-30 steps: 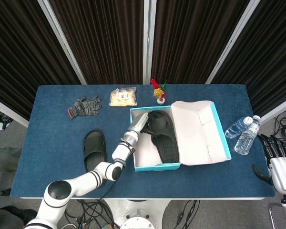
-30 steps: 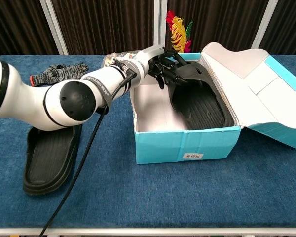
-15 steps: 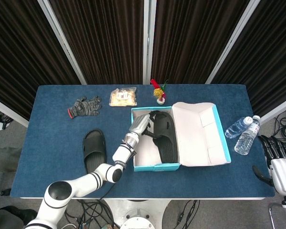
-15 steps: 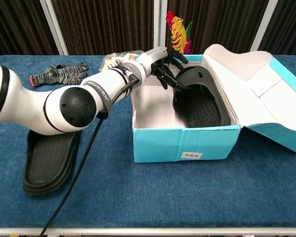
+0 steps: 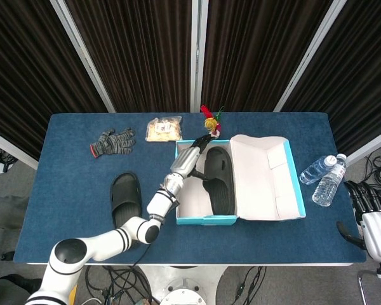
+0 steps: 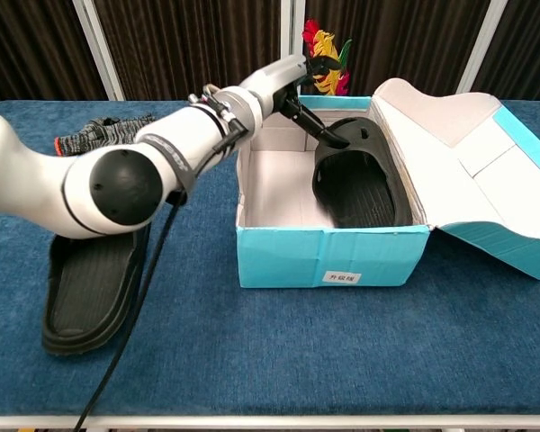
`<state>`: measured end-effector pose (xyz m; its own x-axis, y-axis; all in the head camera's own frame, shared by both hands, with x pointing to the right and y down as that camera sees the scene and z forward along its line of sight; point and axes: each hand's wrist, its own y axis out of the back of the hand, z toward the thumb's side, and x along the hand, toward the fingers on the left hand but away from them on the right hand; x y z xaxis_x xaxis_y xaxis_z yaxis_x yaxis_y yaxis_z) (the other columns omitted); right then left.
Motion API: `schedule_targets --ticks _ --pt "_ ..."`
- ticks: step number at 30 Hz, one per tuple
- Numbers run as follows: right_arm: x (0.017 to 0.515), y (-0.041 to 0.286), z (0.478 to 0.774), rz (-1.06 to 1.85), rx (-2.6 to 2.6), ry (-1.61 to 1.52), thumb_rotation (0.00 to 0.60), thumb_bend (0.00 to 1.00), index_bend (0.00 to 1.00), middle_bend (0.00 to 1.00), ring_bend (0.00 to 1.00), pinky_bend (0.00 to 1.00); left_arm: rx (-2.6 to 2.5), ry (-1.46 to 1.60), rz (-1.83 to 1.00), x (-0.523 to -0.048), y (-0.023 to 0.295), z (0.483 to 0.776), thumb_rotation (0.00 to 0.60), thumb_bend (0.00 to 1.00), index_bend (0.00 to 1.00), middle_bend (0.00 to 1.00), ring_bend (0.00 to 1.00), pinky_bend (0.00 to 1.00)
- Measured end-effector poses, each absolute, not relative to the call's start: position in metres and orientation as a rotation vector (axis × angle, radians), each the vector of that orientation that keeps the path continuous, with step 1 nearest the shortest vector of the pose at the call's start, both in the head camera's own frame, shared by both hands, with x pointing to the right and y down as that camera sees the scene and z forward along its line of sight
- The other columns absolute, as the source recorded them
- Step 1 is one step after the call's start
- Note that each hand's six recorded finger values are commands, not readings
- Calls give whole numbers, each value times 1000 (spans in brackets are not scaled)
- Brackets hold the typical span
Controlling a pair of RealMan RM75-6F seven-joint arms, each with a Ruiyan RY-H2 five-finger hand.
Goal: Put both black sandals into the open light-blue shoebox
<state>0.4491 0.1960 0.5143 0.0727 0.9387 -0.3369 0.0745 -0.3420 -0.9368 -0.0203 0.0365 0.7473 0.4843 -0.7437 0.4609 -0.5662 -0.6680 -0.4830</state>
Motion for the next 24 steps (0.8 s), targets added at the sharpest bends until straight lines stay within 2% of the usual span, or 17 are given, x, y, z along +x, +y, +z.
schedule_targets --ticks 8,10,11,12,14,16,19,24 --pt "449 195 515 1353 -1565 -1043 600 208 10 85 0 120 -2381 970 -957 -49 26 714 600 0 65 0 0 212" --pt "449 195 514 1349 -1564 -1042 600 205 9 85 0 120 -2342 954 -972 -66 20 704 600 0 65 0 28 266" --pt "449 194 514 1347 -1564 -1040 600 206 9 85 0 120 -2308 945 -990 -80 15 697 600 0 65 6 83 345" --pt "449 193 514 1345 -1564 -1039 600 206 9 85 0 120 -2281 940 -1006 -92 11 692 600 0 65 29 218 476" --pt "448 192 515 1340 -1568 -1035 600 207 10 85 0 120 -2224 943 -1055 -122 4 681 600 0 65 77 441 622" --pt "447 191 516 1336 -1574 -1032 600 207 10 85 0 120 -2184 951 -1111 -149 1 673 600 0 66 98 562 687" --pt "445 189 517 1329 -1583 -1022 600 207 10 85 0 120 -2125 970 -1233 -200 3 667 600 0 75 98 607 729" --pt "443 186 521 1331 -1587 -1014 600 207 10 85 0 120 -2109 991 -1424 -262 37 680 600 0 85 98 638 733"
